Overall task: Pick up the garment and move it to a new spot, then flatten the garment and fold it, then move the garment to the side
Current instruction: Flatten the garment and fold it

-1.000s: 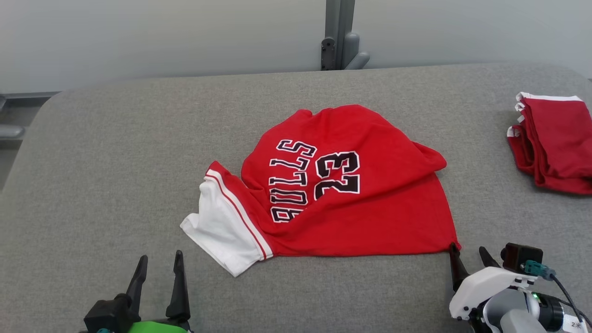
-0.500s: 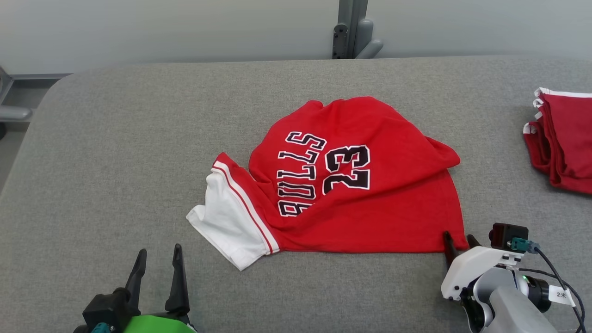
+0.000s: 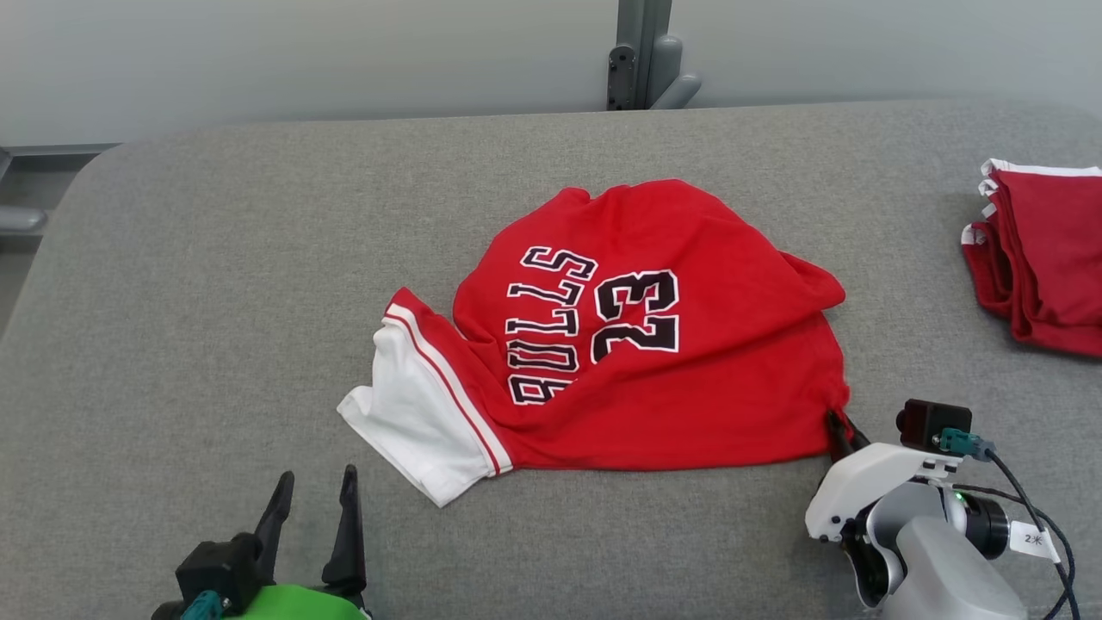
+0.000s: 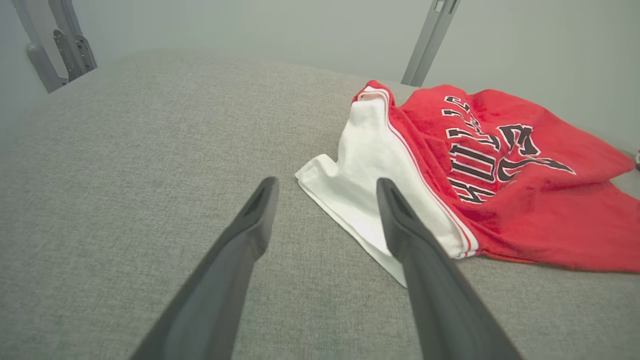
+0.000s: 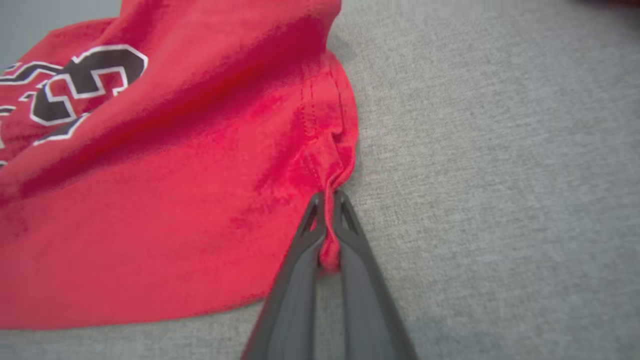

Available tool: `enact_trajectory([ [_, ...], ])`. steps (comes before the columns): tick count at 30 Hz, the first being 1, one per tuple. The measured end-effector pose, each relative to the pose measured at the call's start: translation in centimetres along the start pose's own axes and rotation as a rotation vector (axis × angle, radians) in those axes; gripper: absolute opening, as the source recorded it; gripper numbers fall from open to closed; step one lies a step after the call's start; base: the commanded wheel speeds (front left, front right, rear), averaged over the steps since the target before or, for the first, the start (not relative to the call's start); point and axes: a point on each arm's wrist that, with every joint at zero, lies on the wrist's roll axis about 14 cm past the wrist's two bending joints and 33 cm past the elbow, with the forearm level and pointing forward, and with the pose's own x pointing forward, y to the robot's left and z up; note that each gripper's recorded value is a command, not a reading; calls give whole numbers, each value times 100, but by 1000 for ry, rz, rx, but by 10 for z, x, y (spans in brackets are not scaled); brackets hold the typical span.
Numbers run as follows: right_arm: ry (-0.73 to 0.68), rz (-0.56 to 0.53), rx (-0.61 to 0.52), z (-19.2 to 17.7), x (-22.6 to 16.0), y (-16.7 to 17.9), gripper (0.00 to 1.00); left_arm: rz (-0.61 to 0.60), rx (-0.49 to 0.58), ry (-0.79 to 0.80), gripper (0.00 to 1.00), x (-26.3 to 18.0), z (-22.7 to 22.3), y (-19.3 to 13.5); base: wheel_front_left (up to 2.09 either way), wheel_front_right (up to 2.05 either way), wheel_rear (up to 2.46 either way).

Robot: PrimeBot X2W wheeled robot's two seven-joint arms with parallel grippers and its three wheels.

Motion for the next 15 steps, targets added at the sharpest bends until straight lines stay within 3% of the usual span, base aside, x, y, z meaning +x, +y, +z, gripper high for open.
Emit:
enact_trajectory([
  [8, -82, -13, -12, 27, -1, -7, 0, -78, 17, 117, 100, 25, -13, -10, 0, 0, 0],
  [15, -82, -19, -19, 32, -2, -12, 0, -76, 87, 283, 100, 47, -41, 6, 0, 0, 0],
])
